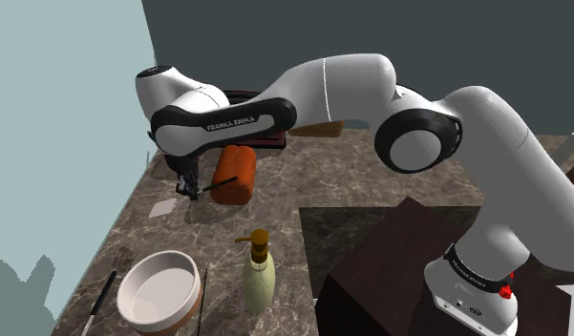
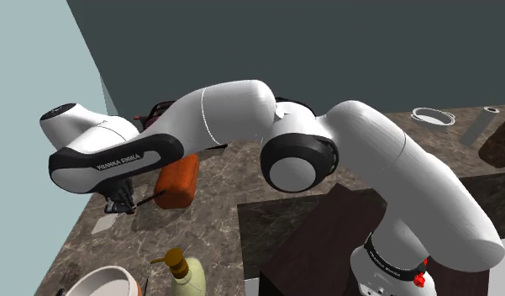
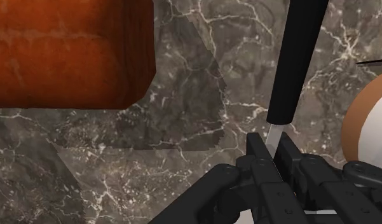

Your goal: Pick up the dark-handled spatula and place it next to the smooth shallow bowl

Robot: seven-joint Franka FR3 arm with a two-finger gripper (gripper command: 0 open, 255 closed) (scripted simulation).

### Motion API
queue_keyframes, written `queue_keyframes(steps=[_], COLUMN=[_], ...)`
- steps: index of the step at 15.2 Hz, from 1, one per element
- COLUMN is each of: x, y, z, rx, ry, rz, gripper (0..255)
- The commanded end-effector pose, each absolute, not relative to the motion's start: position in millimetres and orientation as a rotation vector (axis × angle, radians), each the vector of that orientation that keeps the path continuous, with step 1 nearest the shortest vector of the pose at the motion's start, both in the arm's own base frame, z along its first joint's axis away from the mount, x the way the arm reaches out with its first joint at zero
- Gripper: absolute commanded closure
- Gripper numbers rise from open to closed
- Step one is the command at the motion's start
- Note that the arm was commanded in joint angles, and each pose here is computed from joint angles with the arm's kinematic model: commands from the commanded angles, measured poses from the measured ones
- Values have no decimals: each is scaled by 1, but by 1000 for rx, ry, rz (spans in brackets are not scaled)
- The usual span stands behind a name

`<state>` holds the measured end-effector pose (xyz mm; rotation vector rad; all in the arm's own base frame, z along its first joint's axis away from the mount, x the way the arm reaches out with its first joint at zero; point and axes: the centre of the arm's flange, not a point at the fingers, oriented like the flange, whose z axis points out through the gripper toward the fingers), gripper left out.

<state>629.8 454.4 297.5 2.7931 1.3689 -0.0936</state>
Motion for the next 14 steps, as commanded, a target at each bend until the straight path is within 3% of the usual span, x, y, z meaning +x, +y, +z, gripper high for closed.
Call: queue_keyframes(steps=[1, 14], x=[630, 630], y=[457, 457], z=[288, 219], rx=[2794, 2794], ry=[1368, 1368], rz=[-93, -93], gripper=[255, 255])
